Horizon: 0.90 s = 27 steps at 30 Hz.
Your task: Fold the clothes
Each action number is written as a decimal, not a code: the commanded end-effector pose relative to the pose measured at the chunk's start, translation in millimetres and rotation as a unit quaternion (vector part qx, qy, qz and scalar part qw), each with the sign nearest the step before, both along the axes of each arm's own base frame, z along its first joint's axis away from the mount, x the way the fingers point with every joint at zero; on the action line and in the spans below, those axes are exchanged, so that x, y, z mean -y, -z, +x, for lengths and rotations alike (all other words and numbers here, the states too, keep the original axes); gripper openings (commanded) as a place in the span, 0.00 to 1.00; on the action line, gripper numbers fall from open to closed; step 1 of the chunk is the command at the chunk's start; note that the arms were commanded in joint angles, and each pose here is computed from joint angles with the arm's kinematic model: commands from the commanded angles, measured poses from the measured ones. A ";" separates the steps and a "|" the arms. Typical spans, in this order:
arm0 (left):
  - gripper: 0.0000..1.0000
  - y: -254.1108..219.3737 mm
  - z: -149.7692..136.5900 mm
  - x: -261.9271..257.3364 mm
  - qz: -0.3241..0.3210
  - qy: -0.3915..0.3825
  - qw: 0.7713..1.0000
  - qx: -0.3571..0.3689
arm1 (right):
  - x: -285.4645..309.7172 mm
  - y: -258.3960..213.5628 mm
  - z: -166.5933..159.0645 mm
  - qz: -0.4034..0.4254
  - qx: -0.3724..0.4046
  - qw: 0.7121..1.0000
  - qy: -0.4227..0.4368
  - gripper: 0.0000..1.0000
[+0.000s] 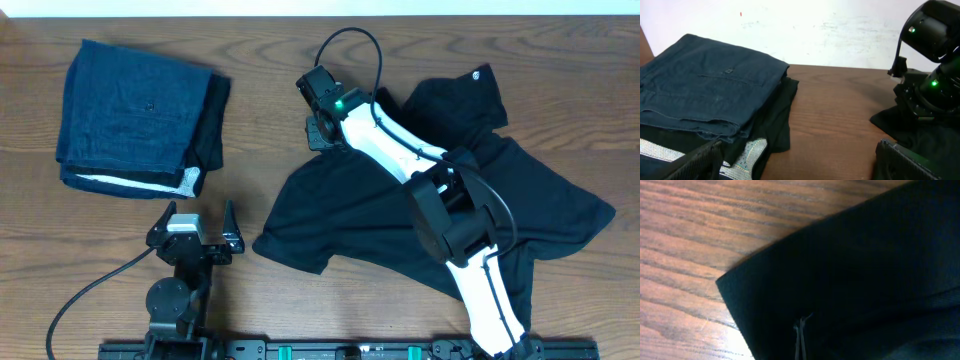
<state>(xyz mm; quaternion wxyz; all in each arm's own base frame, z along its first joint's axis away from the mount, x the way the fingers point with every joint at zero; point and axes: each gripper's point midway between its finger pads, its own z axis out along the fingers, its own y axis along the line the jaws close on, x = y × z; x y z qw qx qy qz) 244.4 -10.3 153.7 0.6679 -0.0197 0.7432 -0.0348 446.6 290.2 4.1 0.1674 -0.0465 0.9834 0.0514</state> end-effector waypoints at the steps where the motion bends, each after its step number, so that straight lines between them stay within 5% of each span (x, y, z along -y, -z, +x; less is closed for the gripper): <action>1: 0.98 17.3 -0.7 -1.7 0.011 -0.003 1.000 -0.025 | 10.9 15.8 1.4 -0.018 -0.006 0.999 0.028 0.01; 8: 0.98 17.3 -0.7 -1.7 0.011 -0.003 1.000 -0.025 | -12.2 45.0 -5.6 0.025 -0.034 0.999 0.022 0.01; 18: 0.98 17.3 -0.7 -1.7 0.011 -0.003 1.000 -0.025 | -72.0 76.8 -23.0 0.097 -0.038 0.983 -0.154 0.09; 27: 0.98 17.3 -0.7 -1.7 0.011 -0.003 1.000 -0.025 | -71.2 -36.1 26.2 0.125 0.075 0.973 -0.179 0.19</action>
